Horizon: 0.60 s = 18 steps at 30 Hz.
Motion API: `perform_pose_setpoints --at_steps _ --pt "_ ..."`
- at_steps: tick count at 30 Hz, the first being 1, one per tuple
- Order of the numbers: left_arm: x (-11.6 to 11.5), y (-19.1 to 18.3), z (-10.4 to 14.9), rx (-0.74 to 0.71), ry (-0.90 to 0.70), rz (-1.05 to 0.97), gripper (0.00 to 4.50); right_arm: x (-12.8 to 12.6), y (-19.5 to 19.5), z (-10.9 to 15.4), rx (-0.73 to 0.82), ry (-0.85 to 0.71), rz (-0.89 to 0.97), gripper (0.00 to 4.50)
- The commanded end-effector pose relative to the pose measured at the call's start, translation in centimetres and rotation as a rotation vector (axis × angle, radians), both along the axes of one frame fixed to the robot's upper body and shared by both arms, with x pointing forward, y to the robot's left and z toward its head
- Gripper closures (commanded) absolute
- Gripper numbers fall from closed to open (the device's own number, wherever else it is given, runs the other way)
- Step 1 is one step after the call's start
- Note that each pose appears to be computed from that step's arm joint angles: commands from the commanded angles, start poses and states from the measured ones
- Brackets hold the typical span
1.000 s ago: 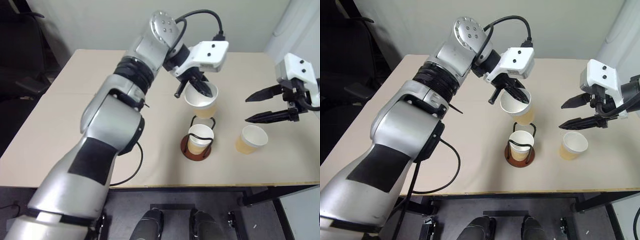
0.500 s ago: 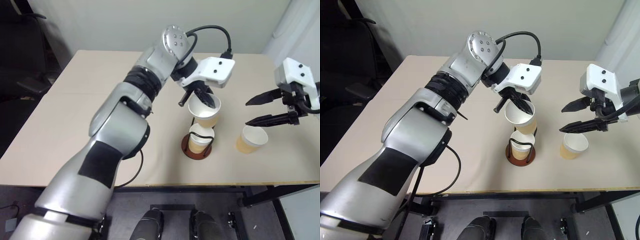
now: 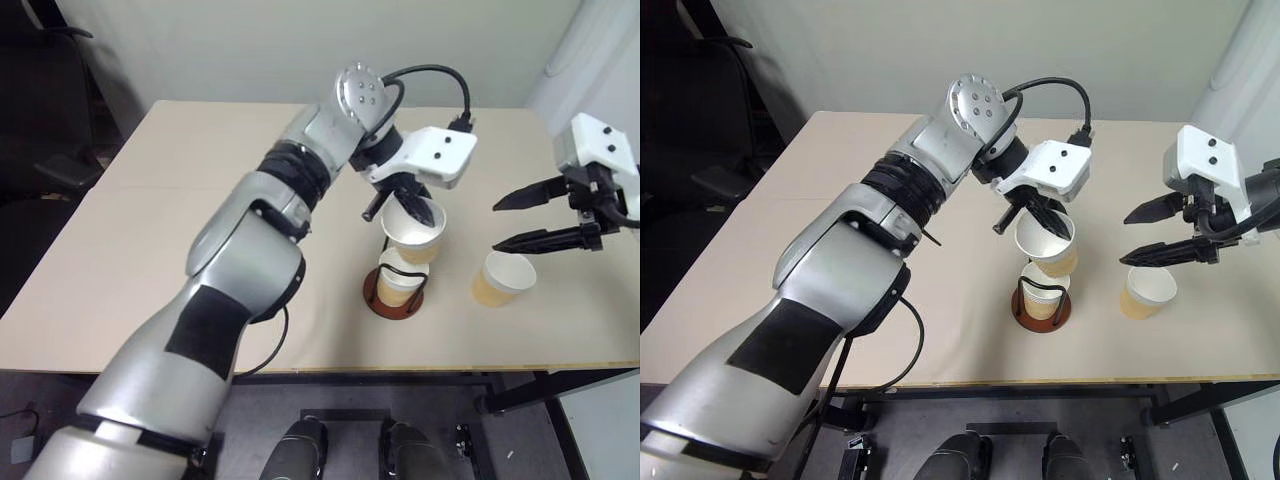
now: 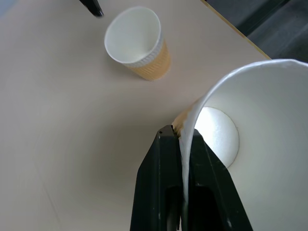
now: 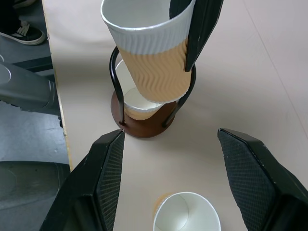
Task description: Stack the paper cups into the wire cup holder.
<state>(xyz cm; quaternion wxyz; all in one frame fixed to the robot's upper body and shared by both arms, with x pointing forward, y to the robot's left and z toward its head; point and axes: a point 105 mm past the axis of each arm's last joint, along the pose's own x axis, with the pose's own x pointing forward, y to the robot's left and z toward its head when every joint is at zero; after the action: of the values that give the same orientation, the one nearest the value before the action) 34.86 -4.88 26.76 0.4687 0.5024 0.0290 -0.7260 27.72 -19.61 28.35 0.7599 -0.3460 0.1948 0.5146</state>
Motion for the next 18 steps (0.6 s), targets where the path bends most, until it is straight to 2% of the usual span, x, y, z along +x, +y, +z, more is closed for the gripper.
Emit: perform_pose_setpoints --at_steps 1,18 --pt "-0.6 -0.1 0.5 0.023 -0.026 -0.052 4.46 -0.5 -0.3 1.4 0.002 -0.057 -0.010 1.39" --pt "-1.1 -0.7 -0.6 0.043 0.001 -0.076 4.46 -0.5 -0.3 1.1 -0.002 -0.052 -0.010 1.39"
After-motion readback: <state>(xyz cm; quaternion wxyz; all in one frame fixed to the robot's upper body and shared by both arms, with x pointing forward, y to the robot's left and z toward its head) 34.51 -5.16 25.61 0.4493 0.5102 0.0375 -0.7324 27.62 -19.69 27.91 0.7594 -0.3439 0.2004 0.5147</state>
